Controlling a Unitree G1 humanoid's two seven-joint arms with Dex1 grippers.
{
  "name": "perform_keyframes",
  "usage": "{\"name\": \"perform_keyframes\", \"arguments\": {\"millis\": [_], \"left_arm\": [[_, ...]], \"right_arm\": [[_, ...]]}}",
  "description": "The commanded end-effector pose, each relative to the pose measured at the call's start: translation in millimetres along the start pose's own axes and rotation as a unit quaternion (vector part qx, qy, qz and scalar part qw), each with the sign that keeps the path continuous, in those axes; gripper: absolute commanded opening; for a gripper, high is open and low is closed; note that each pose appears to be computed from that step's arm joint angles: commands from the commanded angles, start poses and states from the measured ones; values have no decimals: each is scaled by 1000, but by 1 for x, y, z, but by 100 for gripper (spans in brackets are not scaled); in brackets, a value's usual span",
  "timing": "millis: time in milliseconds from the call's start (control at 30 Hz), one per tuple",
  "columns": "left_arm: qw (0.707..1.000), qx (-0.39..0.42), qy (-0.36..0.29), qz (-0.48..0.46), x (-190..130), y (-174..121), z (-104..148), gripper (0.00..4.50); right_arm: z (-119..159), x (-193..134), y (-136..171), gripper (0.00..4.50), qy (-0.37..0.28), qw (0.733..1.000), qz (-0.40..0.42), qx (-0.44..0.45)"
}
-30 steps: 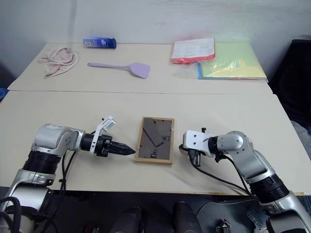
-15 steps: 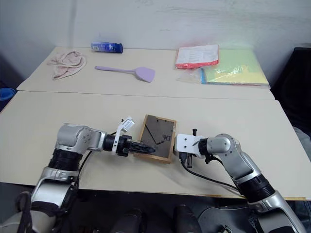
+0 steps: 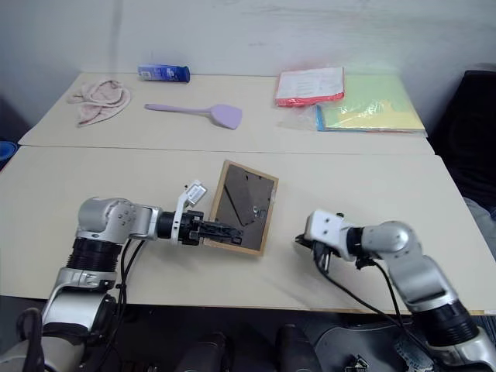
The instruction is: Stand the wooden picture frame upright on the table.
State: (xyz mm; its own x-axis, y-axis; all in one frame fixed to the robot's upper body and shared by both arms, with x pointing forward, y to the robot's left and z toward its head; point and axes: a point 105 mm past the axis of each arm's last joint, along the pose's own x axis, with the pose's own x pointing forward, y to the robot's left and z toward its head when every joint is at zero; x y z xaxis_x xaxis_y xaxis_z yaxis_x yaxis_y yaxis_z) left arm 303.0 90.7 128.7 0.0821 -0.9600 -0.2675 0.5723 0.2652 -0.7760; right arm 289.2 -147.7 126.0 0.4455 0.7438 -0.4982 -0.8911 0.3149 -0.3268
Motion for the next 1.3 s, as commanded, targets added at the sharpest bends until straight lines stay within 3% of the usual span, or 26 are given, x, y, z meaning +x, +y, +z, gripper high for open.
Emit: {"name": "perform_keyframes", "arguments": {"millis": [33, 133, 233, 433, 567, 733, 1133, 1200, 1300], "left_arm": [[994, 97, -8, -56, -4, -32, 14, 109], [990, 112, -9, -79, -3, -42, 19, 109], [983, 138, -6, -119, -1, -57, 21, 109], [973, 168, 21, -158, 2, -73, 15, 109], [969, 190, 44, -152, 4, -73, 10, 90], [975, 178, 42, -125, 9, -59, 13, 90], [979, 173, 25, -101, 4, -46, 26, 90], [979, 173, 25, -101, 3, -46, 28, 90], [979, 172, 24, -104, -1, -48, 29, 90]], "right_arm": [[82, -44, -3, 109, -139, 984, 62, 93], [113, -52, -6, 200, -182, 971, 87, 125], [135, -38, -18, 299, -213, 959, 90, 163], [147, -6, -25, 450, -213, 959, 86, 165], [154, 3, -23, 450, -217, 959, 95, 153], [168, -17, 12, 450, -242, 943, 199, 108], [149, -53, 32, 450, -209, 947, 241, 40], [133, -48, 6, 450, -172, 975, 143, -12], [107, -47, -35, 450, -103, 989, 4, -108]]}}
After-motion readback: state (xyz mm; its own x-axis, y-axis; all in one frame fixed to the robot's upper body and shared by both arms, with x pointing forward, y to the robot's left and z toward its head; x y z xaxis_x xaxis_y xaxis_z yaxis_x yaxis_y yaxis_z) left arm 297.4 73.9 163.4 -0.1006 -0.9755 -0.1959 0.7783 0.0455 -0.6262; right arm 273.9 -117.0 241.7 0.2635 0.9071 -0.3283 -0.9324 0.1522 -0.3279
